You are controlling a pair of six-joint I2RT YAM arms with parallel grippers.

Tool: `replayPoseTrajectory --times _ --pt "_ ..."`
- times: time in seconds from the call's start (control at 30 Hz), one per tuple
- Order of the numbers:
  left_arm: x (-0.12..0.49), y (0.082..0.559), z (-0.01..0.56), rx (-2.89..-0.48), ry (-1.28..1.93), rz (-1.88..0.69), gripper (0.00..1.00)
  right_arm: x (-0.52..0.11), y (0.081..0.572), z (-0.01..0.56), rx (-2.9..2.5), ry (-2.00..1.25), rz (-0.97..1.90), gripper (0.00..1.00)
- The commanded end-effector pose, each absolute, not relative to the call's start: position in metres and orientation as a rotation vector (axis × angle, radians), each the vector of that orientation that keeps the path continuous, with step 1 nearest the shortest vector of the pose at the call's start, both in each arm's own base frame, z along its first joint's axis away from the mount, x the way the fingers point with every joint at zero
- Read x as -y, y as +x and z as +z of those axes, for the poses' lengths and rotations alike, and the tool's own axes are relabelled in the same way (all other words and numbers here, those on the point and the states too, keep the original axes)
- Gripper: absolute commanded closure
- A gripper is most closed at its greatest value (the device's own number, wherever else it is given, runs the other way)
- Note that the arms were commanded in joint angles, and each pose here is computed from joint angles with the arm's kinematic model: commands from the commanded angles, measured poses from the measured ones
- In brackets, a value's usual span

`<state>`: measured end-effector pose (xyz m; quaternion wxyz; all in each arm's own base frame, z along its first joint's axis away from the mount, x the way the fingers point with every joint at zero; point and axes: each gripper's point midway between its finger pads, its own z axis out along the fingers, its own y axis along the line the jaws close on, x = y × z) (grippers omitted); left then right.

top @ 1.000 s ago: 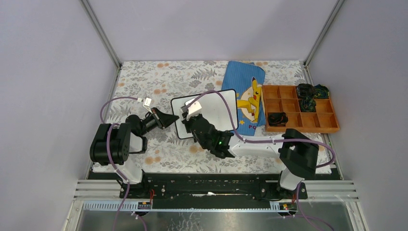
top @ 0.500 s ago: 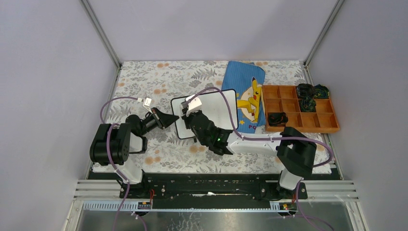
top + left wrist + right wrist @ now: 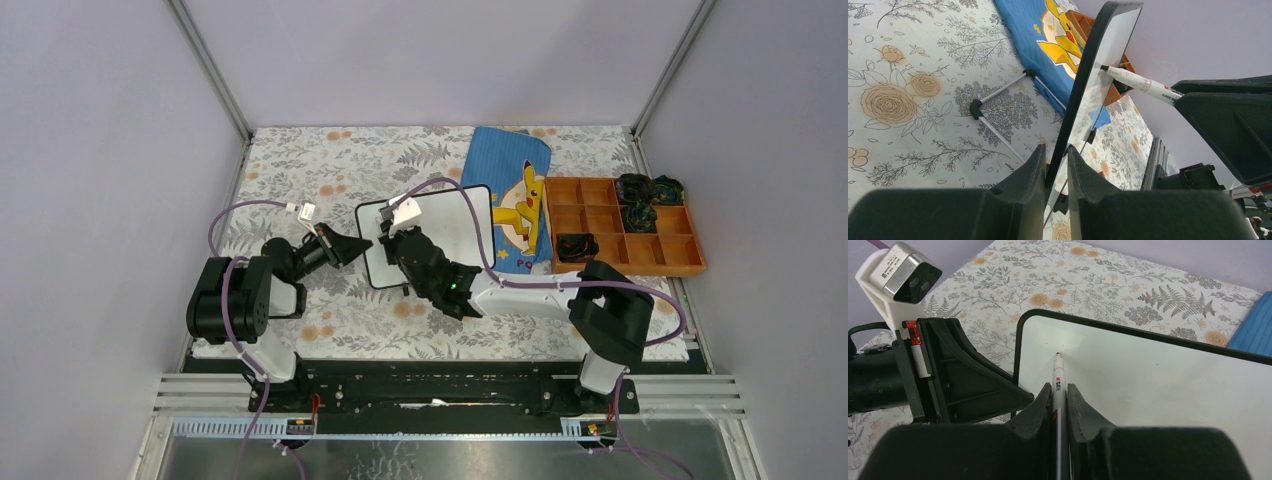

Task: Write a sentence on the whiteboard

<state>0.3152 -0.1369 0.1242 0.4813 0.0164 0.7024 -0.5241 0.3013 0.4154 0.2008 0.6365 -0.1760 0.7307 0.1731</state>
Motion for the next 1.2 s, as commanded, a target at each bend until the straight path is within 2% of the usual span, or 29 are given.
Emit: replayPoseTrajectory --times 0.0,0.83,1.17 --pt "0.137 0.318 0.123 -1.720 0.044 -1.261 1.00 -0.421 0.308 0.222 -1.641 -0.340 0.447 1.00" --pt "0.137 0.319 0.121 -1.728 0.040 -1.259 1.00 -0.401 0.283 0.178 -1.739 -0.371 0.449 1.00" --pt "0.138 0.318 0.120 -1.730 0.040 -1.259 1.00 -0.404 0.280 0.200 -1.706 -0.362 0.488 1.00"
